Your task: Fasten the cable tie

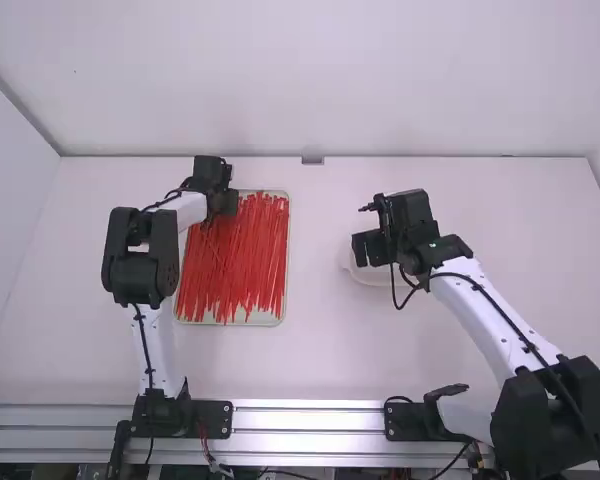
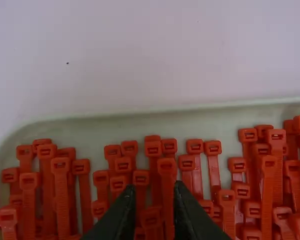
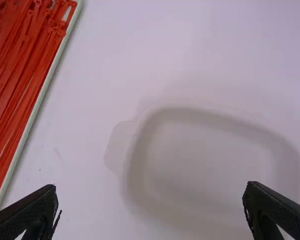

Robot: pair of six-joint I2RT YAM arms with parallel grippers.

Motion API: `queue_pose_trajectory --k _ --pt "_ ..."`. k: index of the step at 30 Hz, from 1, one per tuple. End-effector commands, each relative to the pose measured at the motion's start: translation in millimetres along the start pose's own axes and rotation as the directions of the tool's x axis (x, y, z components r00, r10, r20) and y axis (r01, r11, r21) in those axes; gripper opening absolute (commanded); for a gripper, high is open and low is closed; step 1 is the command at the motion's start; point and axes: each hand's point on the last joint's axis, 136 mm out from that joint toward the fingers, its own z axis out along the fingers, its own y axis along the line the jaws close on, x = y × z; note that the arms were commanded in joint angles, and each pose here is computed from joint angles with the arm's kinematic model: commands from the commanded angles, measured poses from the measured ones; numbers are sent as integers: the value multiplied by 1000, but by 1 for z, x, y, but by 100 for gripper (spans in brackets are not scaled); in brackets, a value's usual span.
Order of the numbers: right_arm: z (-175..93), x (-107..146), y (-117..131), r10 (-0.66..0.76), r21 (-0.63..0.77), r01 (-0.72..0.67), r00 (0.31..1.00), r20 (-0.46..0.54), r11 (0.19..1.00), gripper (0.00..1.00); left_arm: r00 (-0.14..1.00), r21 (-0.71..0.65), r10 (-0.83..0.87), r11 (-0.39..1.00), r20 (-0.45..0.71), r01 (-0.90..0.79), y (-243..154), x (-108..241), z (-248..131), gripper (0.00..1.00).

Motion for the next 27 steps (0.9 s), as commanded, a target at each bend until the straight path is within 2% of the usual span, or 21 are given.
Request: queue_pose_trajectory --k 1,27 --pt "-6 -14 0 -1 0 1 1000 31 1000 98 1000 -7 6 1000 3 -6 1 -1 -8 20" --pt "-6 -17 1 -3 -2 3 999 42 1000 98 1000 -33 3 999 -12 -4 6 2 -8 21"
